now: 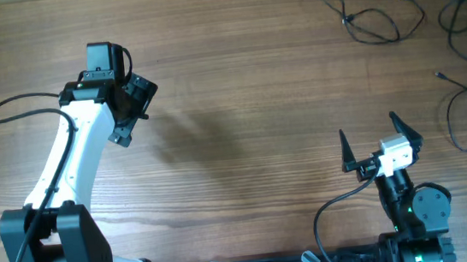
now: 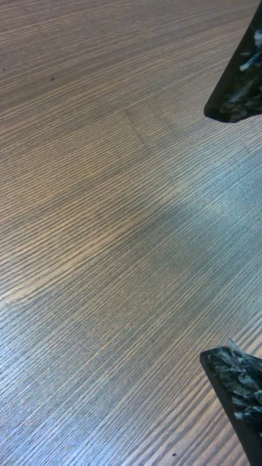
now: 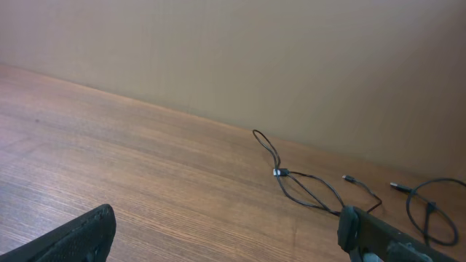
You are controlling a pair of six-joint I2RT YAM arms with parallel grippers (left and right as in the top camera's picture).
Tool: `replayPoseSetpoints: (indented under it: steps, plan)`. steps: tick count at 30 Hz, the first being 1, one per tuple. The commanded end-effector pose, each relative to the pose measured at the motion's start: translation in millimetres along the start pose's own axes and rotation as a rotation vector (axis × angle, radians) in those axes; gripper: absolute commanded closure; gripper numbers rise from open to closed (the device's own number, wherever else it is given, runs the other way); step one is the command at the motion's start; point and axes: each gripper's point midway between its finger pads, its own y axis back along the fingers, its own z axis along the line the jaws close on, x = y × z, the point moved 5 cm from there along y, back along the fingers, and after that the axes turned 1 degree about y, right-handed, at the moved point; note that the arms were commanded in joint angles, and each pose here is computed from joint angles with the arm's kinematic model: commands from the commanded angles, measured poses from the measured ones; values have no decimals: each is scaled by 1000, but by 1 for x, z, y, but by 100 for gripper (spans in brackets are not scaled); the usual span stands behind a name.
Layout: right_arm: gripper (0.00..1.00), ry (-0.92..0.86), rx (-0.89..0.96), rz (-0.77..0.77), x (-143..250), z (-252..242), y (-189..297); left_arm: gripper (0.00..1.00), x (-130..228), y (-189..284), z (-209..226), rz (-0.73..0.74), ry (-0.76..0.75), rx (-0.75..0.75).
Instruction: Untangle cables
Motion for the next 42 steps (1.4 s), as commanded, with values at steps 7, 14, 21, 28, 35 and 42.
replayPoseSetpoints:
  steps: [7,14,21,28,35,42]
  plan:
    - [0,-189,138,9,3,-16,2,0,-1,2,1,-12,5,0]
    - [0,-269,155,4,3,-18,2,0,-1,2,1,-12,5,0]
    - [0,-279,155,2,3,-18,2,0,-1,2,1,-12,5,0]
    - [0,-279,154,3,3,-18,2,0,-1,2,1,-12,5,0]
    - [0,-279,154,3,3,-18,2,0,-1,2,1,-12,5,0]
    - [0,-279,154,3,3,-18,2,0,2,10,-2,-19,-6,21]
